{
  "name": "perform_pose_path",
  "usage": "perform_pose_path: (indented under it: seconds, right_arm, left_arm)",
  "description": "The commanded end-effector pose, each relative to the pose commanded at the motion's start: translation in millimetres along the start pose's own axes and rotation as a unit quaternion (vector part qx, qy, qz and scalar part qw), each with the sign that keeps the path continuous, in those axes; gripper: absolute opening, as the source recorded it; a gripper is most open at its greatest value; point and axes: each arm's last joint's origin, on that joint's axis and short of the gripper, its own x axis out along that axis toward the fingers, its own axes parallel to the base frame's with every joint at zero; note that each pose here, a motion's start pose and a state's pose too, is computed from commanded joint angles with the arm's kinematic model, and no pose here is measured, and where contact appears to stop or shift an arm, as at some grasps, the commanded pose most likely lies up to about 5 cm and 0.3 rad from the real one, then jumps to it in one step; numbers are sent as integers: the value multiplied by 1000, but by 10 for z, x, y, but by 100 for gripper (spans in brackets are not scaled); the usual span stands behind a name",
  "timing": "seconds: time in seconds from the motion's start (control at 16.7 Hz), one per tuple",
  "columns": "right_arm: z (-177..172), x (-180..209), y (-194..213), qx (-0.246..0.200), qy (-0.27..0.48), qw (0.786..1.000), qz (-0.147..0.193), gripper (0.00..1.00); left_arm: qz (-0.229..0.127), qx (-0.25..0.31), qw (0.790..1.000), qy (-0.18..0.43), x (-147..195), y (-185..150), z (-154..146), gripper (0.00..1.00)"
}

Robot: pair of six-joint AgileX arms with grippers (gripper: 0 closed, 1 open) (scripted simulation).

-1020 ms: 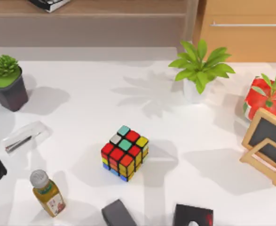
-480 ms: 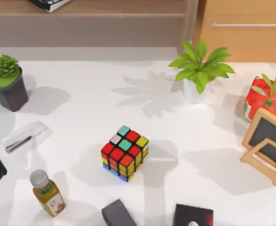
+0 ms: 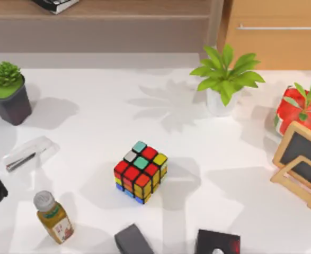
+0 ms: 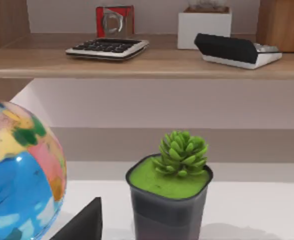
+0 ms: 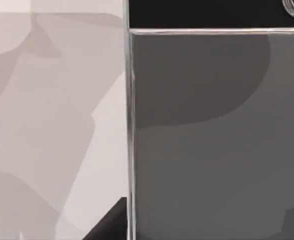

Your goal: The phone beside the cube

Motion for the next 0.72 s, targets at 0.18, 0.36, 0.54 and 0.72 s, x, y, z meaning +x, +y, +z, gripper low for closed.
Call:
perform_pose_path:
  seconds: [0.18, 0.36, 0.54, 0.72]
  right_arm:
    - [247, -277, 387, 29, -45, 998, 19, 0]
    - [443, -528, 863, 53, -76, 994, 54, 0]
    - [565, -723, 1386, 71, -85, 989, 97, 0]
    - [610, -839, 1920, 79, -72, 985, 135, 0]
  left_arm:
    - [0, 0, 1000, 0, 0, 0, 0, 100]
    - [0, 0, 1000, 0, 0, 0, 0, 100]
    - [0, 0, 1000, 0, 0, 0, 0, 100]
    - [0, 0, 1000, 0, 0, 0, 0, 100]
